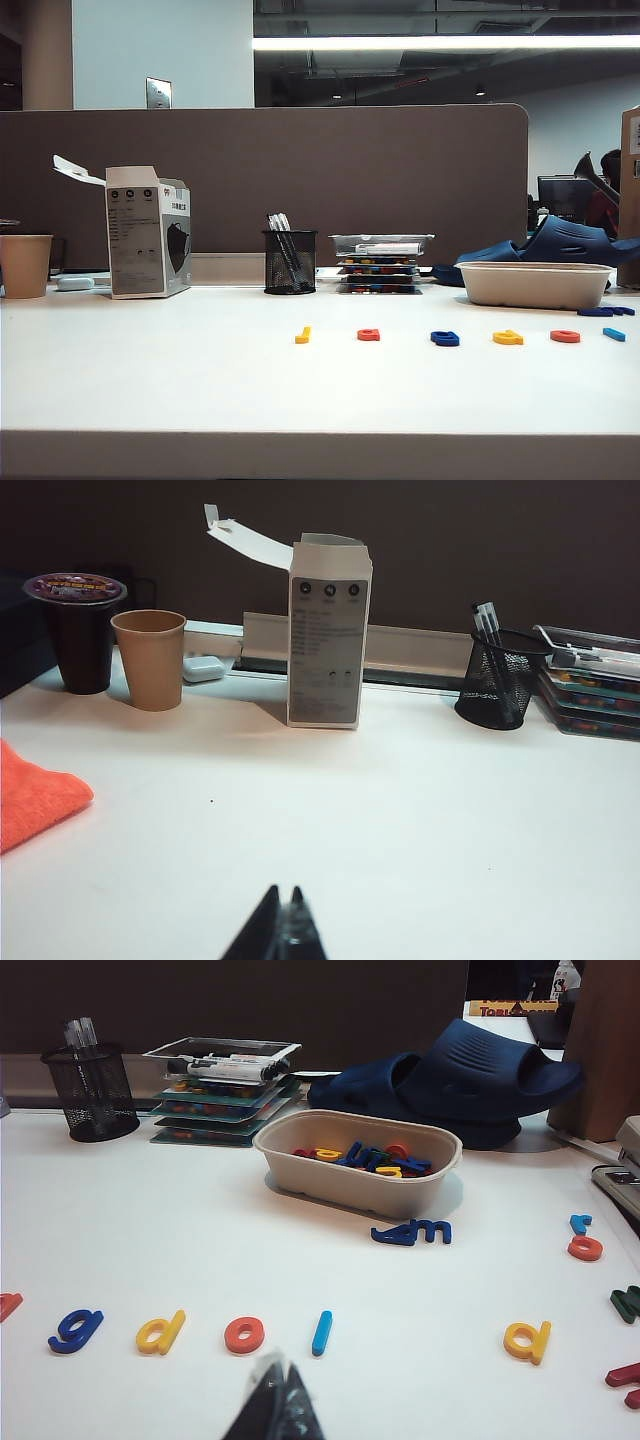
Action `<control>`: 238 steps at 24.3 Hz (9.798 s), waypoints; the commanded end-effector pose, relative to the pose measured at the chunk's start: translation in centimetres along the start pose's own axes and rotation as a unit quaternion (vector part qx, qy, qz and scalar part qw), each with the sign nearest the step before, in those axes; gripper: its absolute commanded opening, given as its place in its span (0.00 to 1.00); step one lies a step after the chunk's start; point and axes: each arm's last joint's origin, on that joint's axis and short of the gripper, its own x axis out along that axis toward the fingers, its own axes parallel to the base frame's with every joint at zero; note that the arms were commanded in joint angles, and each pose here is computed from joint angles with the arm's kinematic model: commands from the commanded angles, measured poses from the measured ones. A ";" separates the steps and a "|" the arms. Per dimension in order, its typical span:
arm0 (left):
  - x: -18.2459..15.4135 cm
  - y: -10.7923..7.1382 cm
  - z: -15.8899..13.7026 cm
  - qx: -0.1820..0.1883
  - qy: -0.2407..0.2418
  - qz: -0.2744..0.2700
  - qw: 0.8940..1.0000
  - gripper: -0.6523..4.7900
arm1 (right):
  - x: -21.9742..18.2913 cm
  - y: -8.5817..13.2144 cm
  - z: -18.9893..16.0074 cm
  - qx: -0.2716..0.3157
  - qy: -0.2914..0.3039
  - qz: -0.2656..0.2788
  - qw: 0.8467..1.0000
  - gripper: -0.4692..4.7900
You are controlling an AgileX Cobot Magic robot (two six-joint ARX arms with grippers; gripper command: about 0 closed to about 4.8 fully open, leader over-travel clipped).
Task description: Select the appropriate letters from the row of letter magnets placed on the table to arrange into the word "dog".
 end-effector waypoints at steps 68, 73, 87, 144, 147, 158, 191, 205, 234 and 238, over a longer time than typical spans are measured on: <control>-4.0 -23.9 27.1 -0.112 0.232 -0.206 0.944 0.11 | 0.0 -0.2 0.1 0.001 -0.008 -0.033 0.999 0.08; -4.0 -24.8 26.8 -0.154 0.216 -0.171 0.949 0.11 | 0.0 -0.2 0.0 0.011 -0.009 -0.041 0.999 0.08; -4.1 -25.0 24.6 -0.165 0.294 -0.132 0.932 0.11 | 0.0 -0.3 0.1 0.015 -0.010 -0.056 0.998 0.08; -5.4 -24.4 23.7 -0.129 0.345 -0.133 0.920 0.11 | 4.8 -0.6 18.8 0.145 0.210 0.006 0.967 0.08; -5.4 -24.4 23.7 -0.129 0.345 -0.133 0.920 0.11 | 7.4 0.0 18.7 0.145 0.275 0.016 0.950 0.08; -5.4 -24.5 23.7 -0.128 0.345 -0.133 0.920 0.11 | 16.8 5.4 17.2 0.097 0.461 0.029 0.881 0.15; -5.4 -24.5 23.7 -0.128 0.345 -0.133 0.920 0.11 | 26.4 9.0 5.8 0.052 0.619 -0.029 0.783 0.59; -5.4 -24.5 23.7 -0.128 0.345 -0.133 0.920 0.11 | 27.3 9.0 3.7 0.049 0.631 -0.036 0.773 0.59; -5.4 -24.5 23.7 -0.128 0.345 -0.133 0.920 0.11 | 27.4 9.0 2.8 0.048 0.648 -0.040 0.759 0.36; -5.4 -24.5 23.7 -0.129 0.345 -0.133 0.920 0.11 | 27.4 9.0 2.8 0.048 0.648 -0.040 0.759 0.36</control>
